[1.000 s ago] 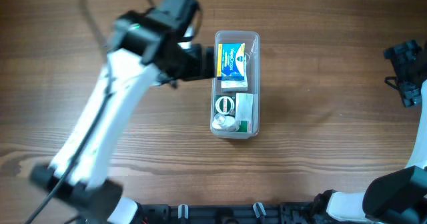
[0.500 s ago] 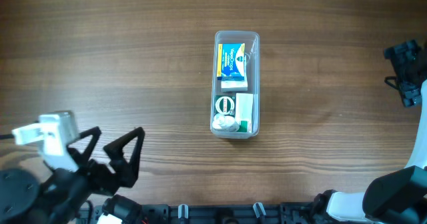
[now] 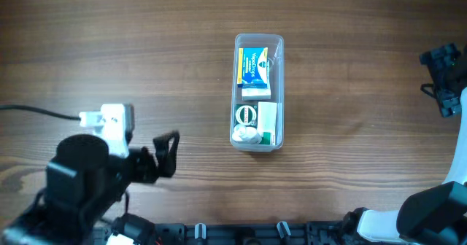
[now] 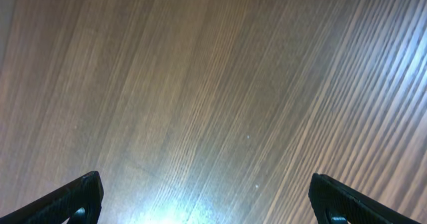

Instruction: Pack container

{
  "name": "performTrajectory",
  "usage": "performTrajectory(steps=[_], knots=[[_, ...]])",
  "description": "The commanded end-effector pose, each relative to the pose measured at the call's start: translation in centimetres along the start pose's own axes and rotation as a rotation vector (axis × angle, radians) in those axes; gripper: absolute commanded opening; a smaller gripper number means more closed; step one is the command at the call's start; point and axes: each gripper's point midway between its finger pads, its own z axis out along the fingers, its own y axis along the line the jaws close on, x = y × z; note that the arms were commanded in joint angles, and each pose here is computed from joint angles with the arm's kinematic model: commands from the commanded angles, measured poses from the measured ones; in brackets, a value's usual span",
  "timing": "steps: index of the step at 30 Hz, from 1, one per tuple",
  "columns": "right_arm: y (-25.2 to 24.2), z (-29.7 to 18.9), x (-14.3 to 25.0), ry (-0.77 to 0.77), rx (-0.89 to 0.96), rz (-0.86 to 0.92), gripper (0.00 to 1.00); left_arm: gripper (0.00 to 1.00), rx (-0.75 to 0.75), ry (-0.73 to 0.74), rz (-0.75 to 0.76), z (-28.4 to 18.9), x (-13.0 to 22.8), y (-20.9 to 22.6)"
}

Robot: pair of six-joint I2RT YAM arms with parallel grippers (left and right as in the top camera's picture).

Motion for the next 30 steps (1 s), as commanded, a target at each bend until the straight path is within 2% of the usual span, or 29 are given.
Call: performTrajectory(steps=[1,5,10,16,21,27,30], knots=[[0.1,0.2,0.1,0.006,0.003,0.014,1.00,1.00,-0.023,-0.078,-0.001,3.4,2.1,2.7],[0.1,0.2,0.1,0.006,0.003,0.014,1.00,1.00,-0.002,-0.322,-0.035,6.2,3.5,5.3],[0.1,0.2,0.1,0.006,0.003,0.014,1.00,1.00,-0.021,-0.477,-0.036,7.5,4.0,7.2],[0.1,0.2,0.1,0.006,0.003,0.014,1.00,1.00,-0.043,-0.505,-0.054,10.7,5.7,9.2],[0.1,0.2,0.1,0.006,0.003,0.014,1.00,1.00,-0.048,-0.607,-0.039,9.5,5.5,9.5],[0.1,0.2,0.1,0.006,0.003,0.014,1.00,1.00,-0.050,-0.630,-0.026,9.3,5.1,9.5],[0.1,0.2,0.1,0.006,0.003,0.014,1.00,1.00,-0.050,-0.663,0.031,10.2,5.2,9.6]])
